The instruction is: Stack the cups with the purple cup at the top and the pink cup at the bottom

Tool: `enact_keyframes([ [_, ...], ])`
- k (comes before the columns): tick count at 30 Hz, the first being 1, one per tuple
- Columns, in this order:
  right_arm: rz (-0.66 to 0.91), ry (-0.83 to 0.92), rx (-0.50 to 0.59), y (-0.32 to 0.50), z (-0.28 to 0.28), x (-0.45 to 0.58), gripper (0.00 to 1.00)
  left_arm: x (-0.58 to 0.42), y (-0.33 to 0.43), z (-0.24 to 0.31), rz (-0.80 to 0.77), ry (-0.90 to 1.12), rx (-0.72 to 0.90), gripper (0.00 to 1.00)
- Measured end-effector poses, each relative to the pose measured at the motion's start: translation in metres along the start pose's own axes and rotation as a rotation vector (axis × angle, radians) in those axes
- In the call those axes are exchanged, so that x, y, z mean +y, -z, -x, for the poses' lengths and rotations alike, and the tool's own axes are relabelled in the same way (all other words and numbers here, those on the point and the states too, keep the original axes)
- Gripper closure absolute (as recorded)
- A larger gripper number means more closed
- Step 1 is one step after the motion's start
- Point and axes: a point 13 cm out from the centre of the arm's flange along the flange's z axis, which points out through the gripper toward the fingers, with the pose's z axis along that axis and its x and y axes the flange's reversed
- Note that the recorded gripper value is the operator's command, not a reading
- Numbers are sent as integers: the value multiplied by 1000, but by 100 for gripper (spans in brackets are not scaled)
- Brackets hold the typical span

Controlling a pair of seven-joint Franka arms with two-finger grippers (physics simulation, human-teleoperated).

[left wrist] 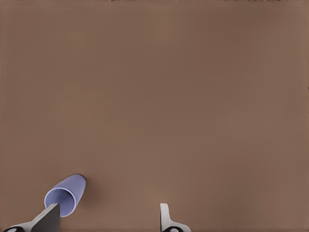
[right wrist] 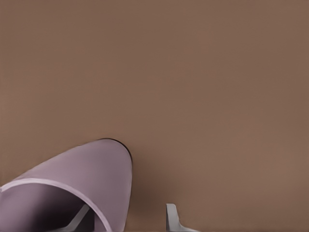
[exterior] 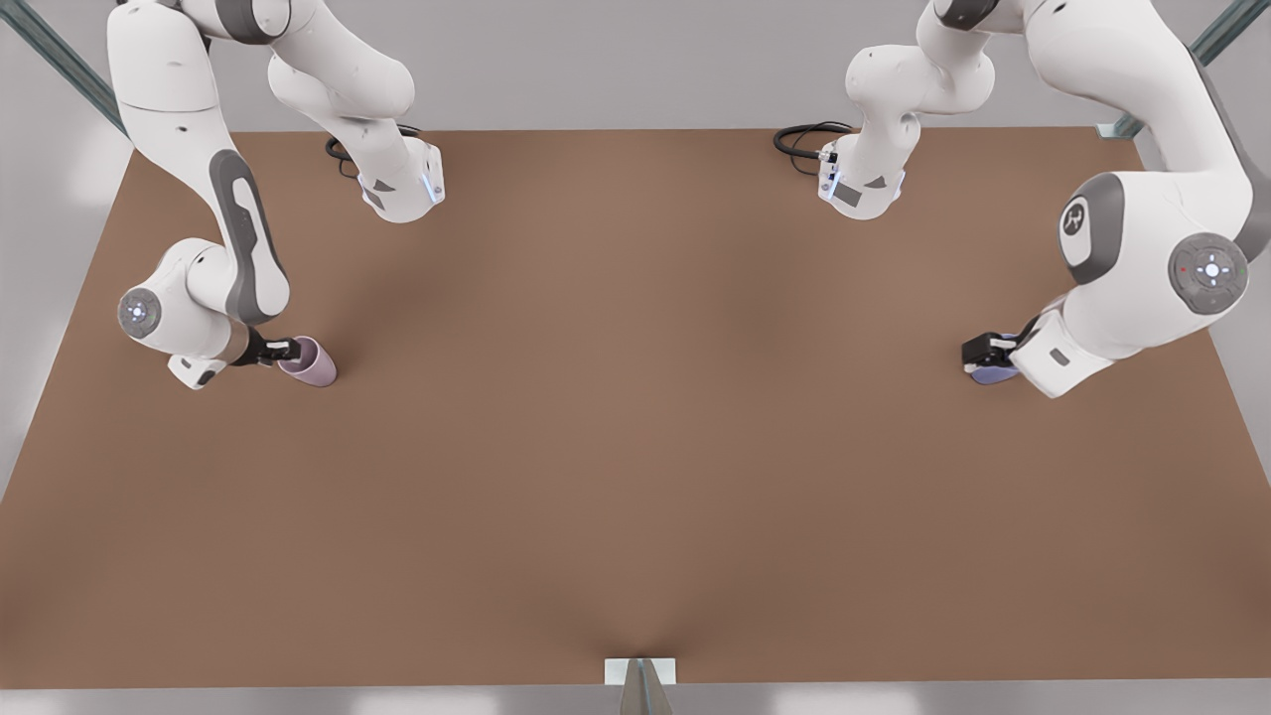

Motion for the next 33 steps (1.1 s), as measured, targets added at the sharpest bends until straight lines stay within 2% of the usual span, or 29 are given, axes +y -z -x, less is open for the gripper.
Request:
enact_keyframes([
  [2, 0, -1, 3, -1, 0, 0, 55, 0, 3, 0, 0, -2, -4, 0],
  [5, 1, -3, 5, -2, -1, 0, 61, -1, 3, 0, -1, -4, -5, 0],
  [9, 3, -2, 5, 0, 0, 1, 79, -5, 3, 0, 0, -11, -3, 0],
  [15, 12, -6, -2, 5, 1, 4, 79, -8, 3, -1, 0, -16, -1, 0],
  [21, 6, 37, -66, 45, 18, 27, 79, -8, 5, -1, -1, -15, -2, 0],
  [33, -40, 324, -81, 81, 67, 185, 79, -7, -1, 1, 0, -13, 1, 0],
])
